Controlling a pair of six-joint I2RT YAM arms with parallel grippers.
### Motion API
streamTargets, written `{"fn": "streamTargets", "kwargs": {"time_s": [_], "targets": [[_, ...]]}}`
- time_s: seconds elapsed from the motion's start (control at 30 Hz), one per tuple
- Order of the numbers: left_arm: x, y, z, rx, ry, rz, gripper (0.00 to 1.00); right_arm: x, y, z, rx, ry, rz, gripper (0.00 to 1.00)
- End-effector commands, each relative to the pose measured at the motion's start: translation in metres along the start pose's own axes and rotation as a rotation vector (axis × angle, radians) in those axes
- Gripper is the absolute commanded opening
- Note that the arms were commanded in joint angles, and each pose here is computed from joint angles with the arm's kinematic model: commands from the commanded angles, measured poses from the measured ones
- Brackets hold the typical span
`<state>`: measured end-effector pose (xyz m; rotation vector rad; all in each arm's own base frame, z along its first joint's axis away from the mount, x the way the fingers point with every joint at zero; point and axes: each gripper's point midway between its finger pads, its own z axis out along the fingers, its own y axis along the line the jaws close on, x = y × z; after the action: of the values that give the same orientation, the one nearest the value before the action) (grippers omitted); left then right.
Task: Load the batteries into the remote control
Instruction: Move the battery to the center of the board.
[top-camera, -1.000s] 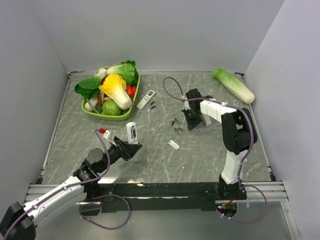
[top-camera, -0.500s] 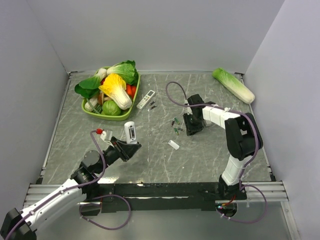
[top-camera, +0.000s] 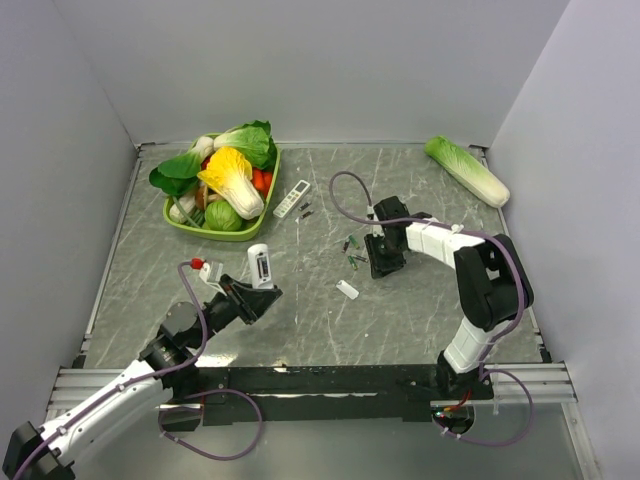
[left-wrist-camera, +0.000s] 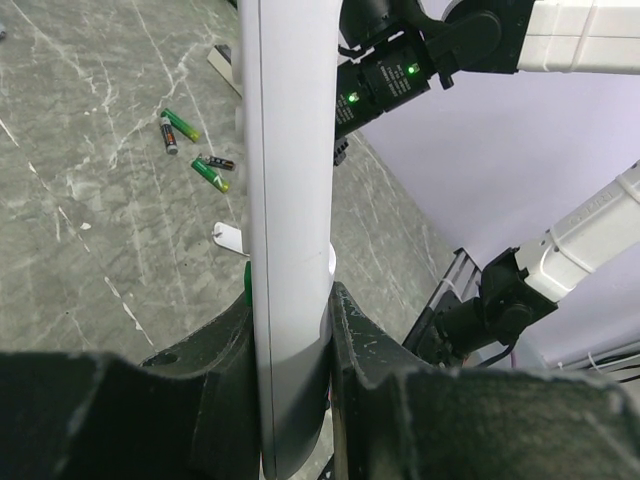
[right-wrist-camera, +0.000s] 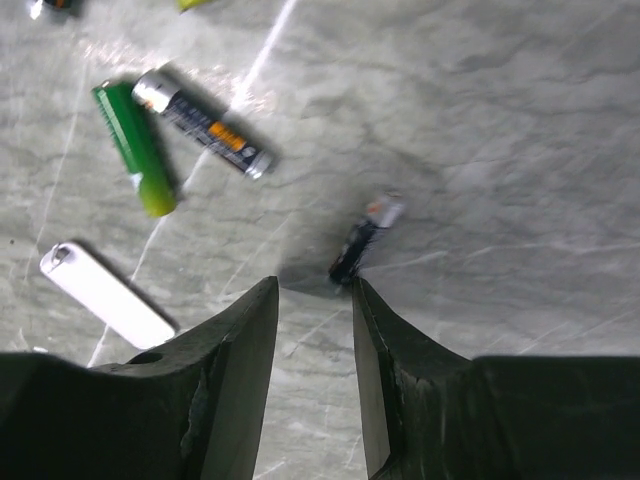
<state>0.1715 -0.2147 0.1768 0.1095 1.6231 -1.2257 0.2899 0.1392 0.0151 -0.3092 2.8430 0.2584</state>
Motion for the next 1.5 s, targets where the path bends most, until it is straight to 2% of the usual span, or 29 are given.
{"fn": "streamTargets", "kwargs": {"time_s": [0.0,0.57,0.7,0.9,1.27,1.47], "targets": [[-0.011,-0.013,0.000,0.047,-0.034,-0.006,0.01,0.022,0.023,-0.005,-0.059,0.066,-0.017,0.43],[-0.012,-0.011,-0.003,0.034,-0.034,0.000,0.01,-0.017,0.026,0.002,0.006,0.017,-0.063,0.45],[-0.012,-0.011,-0.004,0.032,-0.036,0.001,0.01,-0.023,0.039,-0.011,-0.044,-0.015,-0.112,0.46],[-0.012,-0.010,-0.004,0.029,-0.038,0.000,0.01,-0.008,0.045,-0.032,-0.078,-0.050,-0.118,0.56],[-0.013,-0.010,-0.004,0.028,-0.039,0.000,0.01,0.006,0.021,-0.018,-0.025,-0.019,-0.054,0.80],[-0.012,-0.010,-0.004,0.024,-0.036,-0.001,0.01,0.006,0.023,-0.011,-0.035,-0.011,-0.057,0.84]]}}
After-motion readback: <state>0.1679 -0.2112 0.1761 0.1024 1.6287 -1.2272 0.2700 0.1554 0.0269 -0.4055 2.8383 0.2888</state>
